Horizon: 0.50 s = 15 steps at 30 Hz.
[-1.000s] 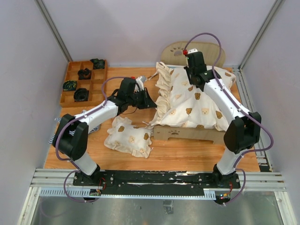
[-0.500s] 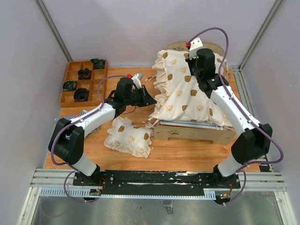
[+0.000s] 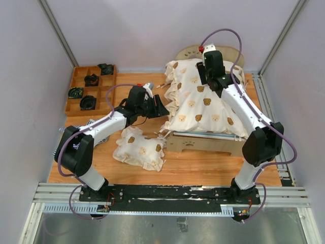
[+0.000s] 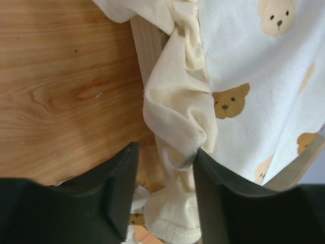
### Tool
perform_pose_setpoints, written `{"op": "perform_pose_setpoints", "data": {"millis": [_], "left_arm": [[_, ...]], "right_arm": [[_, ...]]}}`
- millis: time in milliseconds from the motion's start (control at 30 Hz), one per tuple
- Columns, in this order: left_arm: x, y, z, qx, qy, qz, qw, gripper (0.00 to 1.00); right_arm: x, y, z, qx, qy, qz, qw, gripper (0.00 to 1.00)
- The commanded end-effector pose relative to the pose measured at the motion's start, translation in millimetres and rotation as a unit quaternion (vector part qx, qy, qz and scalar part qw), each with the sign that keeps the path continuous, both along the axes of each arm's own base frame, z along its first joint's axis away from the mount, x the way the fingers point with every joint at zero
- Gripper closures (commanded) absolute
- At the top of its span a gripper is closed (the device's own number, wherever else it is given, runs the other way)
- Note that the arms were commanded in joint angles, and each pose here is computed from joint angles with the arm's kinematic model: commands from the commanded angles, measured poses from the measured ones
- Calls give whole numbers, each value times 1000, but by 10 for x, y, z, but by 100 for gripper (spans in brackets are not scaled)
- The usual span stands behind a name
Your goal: Set up the pet bed
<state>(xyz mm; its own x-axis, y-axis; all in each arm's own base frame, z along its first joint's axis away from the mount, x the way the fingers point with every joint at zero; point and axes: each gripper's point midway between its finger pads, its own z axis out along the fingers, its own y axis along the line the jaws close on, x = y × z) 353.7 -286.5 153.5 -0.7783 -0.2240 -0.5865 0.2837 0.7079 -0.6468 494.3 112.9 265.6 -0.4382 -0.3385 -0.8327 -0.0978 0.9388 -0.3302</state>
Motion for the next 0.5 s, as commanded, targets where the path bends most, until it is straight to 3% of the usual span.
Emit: {"op": "perform_pose_setpoints", "data": {"millis": [0, 67, 200, 467], "left_arm": [[109, 40, 254, 8, -32, 18, 999, 41], [119, 43, 351, 7, -47, 15, 999, 34], [161, 13, 414, 9, -56, 8, 998, 32], [109, -205, 289, -43, -36, -33, 998, 31]], "right_arm": [[-527, -382, 229, 46, 33, -128, 990, 38], [-797, -507, 222, 81, 44, -188, 978, 35], [-1378, -716, 245, 165, 49, -306, 936, 39], [-2381, -904, 121, 335, 35, -425, 840, 39]]}}
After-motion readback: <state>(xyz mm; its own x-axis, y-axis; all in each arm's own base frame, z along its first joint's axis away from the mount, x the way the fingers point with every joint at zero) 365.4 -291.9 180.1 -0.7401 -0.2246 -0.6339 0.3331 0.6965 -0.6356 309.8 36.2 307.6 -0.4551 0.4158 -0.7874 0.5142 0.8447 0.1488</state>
